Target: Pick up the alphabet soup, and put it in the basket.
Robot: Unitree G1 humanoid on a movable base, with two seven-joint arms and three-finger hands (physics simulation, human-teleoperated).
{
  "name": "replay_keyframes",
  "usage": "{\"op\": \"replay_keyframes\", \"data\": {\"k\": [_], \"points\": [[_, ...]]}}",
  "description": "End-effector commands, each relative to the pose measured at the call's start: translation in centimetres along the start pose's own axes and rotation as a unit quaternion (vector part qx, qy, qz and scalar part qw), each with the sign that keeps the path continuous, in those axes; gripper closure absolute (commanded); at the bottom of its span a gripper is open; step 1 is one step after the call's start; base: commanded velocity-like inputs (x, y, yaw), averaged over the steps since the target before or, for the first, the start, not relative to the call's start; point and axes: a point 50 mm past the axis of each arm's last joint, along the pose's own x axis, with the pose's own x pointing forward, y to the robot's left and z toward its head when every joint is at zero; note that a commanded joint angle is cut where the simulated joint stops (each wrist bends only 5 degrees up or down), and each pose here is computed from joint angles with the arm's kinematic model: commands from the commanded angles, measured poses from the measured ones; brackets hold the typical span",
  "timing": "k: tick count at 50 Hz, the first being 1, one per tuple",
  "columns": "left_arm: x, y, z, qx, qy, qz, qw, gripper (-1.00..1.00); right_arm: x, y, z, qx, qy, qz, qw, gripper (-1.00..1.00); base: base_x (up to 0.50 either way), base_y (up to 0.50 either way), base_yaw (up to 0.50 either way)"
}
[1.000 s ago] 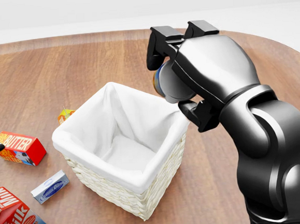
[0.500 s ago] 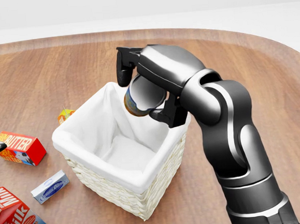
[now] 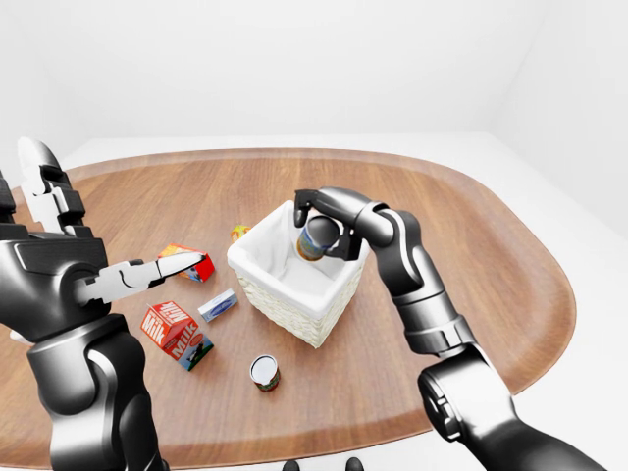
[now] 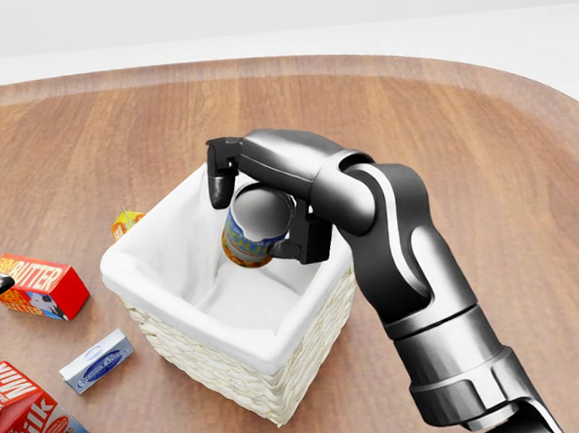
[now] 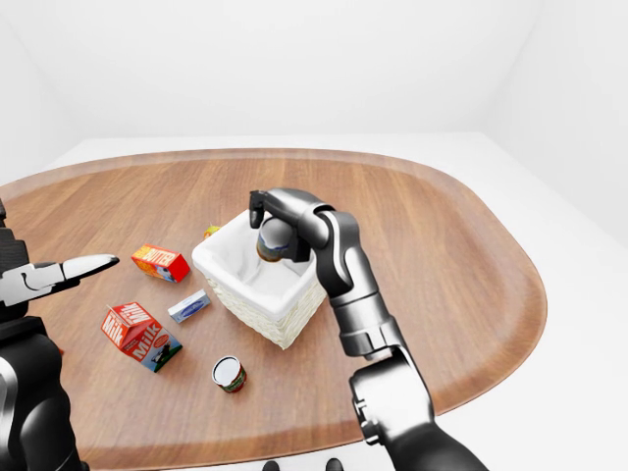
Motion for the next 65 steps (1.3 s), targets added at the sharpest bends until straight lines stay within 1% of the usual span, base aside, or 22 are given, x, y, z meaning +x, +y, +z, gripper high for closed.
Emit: {"op": "replay_keyframes", "data": {"k": [1,19,34,43,44,45,65], "points": [[0.04,0.07,-0.10,0.001,0.002,0.001,1.000,-1.00,0.98,0.87,-0.28,0.010,0.011,0.029,0.999,1.00,0.00,0.00,0.00],[0.00,-0.01,0.03,0.000,-0.001,-0.001,1.000,-1.00,1.57,1.18,-0.55,0.012,0.021,0.047,0.999,1.00,0.00,0.00,0.00],[-0.01,0.05,-0.05,0.000,0.001,0.000,1.000,-1.00,1.51,0.73,-0.50,0.005,0.023,0.041,0.999,1.00,0.00,0.00,0.00],[-0.02,0.09,-0.01,0.000,0.001,0.001,1.000,-1.00,1.56,1.07,-0.65,0.010,0.024,0.046,0.999,1.00,0.00,0.00,0.00],[0.00,0.08,-0.01,0.000,0.000,0.001,1.000,-1.00,1.57,1.04,-0.70,0.010,0.025,0.046,0.999,0.62,0.00,0.00,0.00],[0.00,0.06,0.06,-0.001,-0.001,0.001,1.000,-1.00,1.57,0.98,-0.70,0.008,0.026,0.046,0.999,-1.00,0.00,0.00,0.00],[0.03,0.01,-0.10,0.000,0.002,0.000,1.000,-1.00,1.64,0.91,-0.77,0.009,0.028,0.047,0.998,-1.00,0.00,0.00,0.00]]}}
